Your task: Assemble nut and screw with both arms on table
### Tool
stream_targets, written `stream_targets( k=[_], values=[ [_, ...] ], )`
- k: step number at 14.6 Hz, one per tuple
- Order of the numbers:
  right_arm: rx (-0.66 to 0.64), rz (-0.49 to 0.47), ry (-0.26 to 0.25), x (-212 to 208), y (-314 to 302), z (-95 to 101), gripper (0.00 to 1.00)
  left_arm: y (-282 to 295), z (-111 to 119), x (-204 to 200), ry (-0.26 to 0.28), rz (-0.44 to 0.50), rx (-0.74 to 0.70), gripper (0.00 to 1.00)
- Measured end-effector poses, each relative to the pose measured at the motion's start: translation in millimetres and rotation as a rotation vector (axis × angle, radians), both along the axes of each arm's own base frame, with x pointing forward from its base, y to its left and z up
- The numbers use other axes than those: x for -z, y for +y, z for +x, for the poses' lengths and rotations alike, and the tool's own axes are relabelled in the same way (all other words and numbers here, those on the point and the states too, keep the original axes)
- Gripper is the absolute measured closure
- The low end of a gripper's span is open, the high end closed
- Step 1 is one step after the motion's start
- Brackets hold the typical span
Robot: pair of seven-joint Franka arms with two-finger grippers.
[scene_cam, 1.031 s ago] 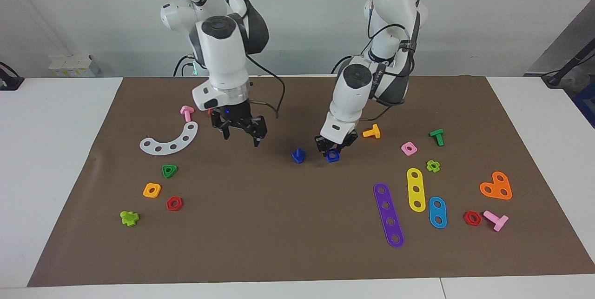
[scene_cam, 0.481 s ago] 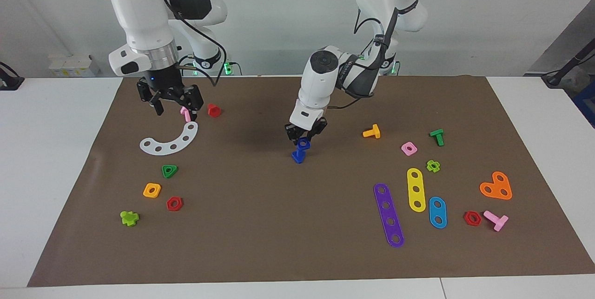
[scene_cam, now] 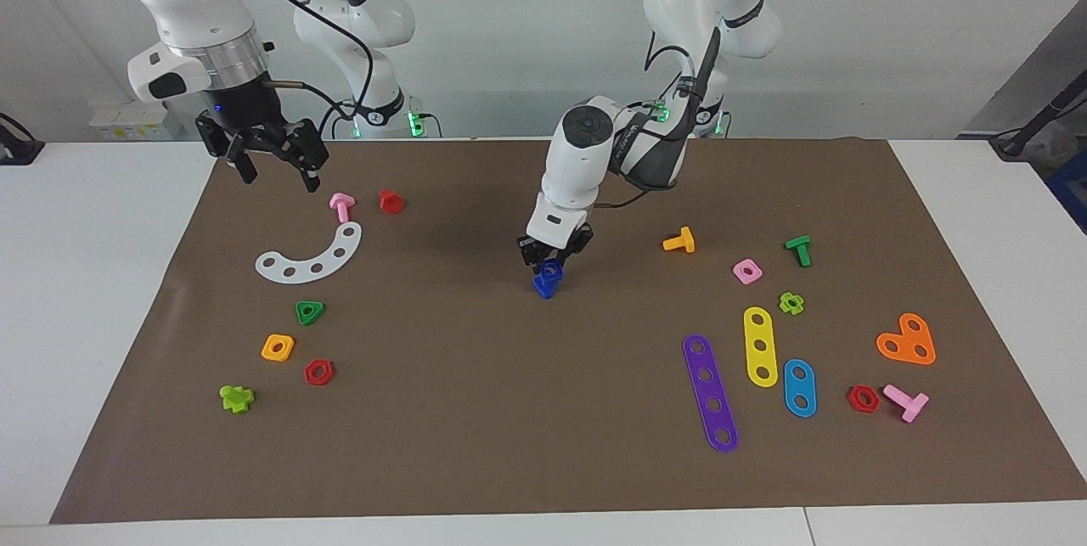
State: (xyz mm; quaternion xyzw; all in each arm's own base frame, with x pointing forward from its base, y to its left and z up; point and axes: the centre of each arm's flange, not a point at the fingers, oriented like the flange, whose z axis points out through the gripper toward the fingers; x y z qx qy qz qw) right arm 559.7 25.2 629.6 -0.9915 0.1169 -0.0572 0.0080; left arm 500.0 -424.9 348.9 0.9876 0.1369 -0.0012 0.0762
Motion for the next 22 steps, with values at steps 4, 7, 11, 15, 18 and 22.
stream_targets(
  k=[4, 7, 11, 15, 18, 22],
  values=[
    [-0.017, -0.008, 0.040, 8, 1, -2.2, 0.00, 0, 1, 5, 0.002, 0.001, -0.001, 0.54],
    [-0.024, -0.016, 0.053, 13, 5, -3.0, 0.00, -4, -1, 13, 0.004, 0.001, 0.005, 0.54],
    [-0.027, -0.017, 0.059, 15, 6, -3.4, 0.00, -3, -1, 19, 0.004, 0.003, 0.003, 0.53],
    [-0.027, -0.018, 0.065, 18, 6, -4.0, 0.00, -3, 1, 17, -0.018, 0.018, 0.022, 0.16],
    [-0.030, -0.019, 0.070, 20, 6, -5.4, 0.00, 0, 12, 2, -0.025, 0.023, 0.024, 0.00],
    [-0.037, -0.020, 0.071, 20, 6, -6.1, 0.00, 51, 64, -44, 0.013, 0.060, 0.065, 0.00]
  ],
)
